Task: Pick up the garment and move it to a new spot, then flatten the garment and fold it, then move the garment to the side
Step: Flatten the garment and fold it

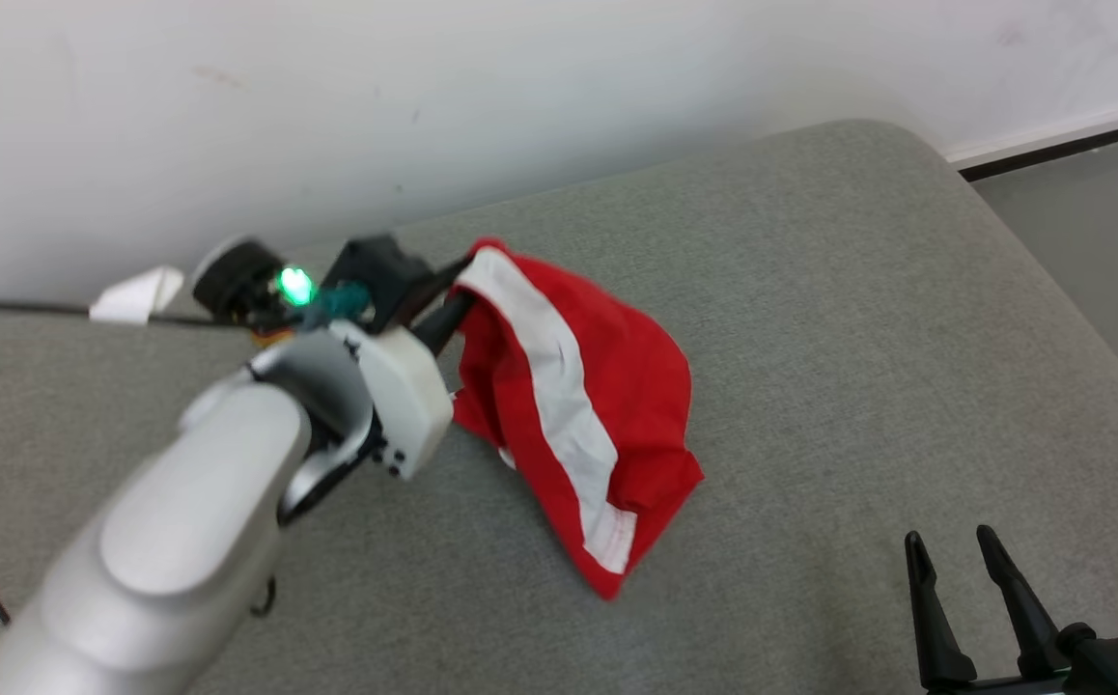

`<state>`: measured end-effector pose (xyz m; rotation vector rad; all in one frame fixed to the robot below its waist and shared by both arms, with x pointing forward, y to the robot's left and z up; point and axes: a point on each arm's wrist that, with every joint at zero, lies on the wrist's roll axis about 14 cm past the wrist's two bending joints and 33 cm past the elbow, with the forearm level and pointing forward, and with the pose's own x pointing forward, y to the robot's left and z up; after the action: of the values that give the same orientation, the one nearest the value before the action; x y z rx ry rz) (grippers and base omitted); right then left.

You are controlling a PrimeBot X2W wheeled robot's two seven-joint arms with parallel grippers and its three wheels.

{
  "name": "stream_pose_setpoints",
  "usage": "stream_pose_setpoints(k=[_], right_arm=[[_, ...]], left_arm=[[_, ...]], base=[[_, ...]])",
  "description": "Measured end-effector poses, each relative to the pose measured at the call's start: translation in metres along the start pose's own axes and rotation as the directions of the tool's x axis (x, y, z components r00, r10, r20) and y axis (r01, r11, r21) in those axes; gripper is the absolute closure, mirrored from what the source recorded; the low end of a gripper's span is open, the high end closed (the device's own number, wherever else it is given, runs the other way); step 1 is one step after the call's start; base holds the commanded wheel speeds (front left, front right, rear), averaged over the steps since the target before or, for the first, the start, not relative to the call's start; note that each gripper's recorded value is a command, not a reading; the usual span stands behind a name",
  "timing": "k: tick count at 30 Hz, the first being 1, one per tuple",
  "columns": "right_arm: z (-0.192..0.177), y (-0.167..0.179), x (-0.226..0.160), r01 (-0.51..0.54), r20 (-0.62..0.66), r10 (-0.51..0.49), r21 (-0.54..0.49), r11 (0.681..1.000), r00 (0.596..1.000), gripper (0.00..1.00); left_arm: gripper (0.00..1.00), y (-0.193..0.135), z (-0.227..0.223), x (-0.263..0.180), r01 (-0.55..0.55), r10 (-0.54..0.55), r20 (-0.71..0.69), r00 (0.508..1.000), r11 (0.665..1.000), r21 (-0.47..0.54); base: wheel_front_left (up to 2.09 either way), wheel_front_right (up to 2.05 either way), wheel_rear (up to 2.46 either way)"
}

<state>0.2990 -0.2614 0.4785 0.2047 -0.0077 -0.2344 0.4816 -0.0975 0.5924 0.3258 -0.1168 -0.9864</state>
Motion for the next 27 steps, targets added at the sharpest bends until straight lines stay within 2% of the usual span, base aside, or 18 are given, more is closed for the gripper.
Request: stream_pose_setpoints(k=[7, 11, 15, 20, 27], right_arm=[[0.002, -0.006, -0.004, 0.035, 0.010, -0.035, 0.016, 0.999, 0.999, 0.00], [0.007, -0.010, -0.003, 0.048, 0.024, -0.048, 0.015, 0.999, 0.999, 0.00], [0.008, -0.012, -0.004, 0.054, 0.028, -0.055, 0.016, 0.998, 0.998, 0.00], [0.007, -0.011, -0.003, 0.049, 0.025, -0.049, 0.014, 0.999, 0.998, 0.00], [-0.001, -0.003, 0.000, 0.006, 0.001, -0.006, 0.003, 1.000, 1.000, 0.00]], left_arm=[[1.00, 0.019, 0.065, 0.030, -0.002, -0.003, 0.038, 0.999, 0.989, 0.145], [1.00, 0.026, 0.097, 0.043, -0.059, 0.043, 0.111, 0.993, 0.987, 0.151], [1.00, 0.026, 0.109, 0.049, -0.093, 0.075, 0.136, 0.988, 0.987, 0.132], [1.00, 0.035, 0.101, 0.043, -0.136, 0.123, 0.112, 0.986, 0.985, 0.110], [1.00, 0.039, 0.037, -0.001, -0.202, 0.202, -0.009, 0.979, 0.979, -0.023]], base=[[0.00, 0.00, 0.00], [0.00, 0.00, 0.00], [0.00, 0.00, 0.00], [0.00, 0.00, 0.00], [0.00, 0.00, 0.00]])
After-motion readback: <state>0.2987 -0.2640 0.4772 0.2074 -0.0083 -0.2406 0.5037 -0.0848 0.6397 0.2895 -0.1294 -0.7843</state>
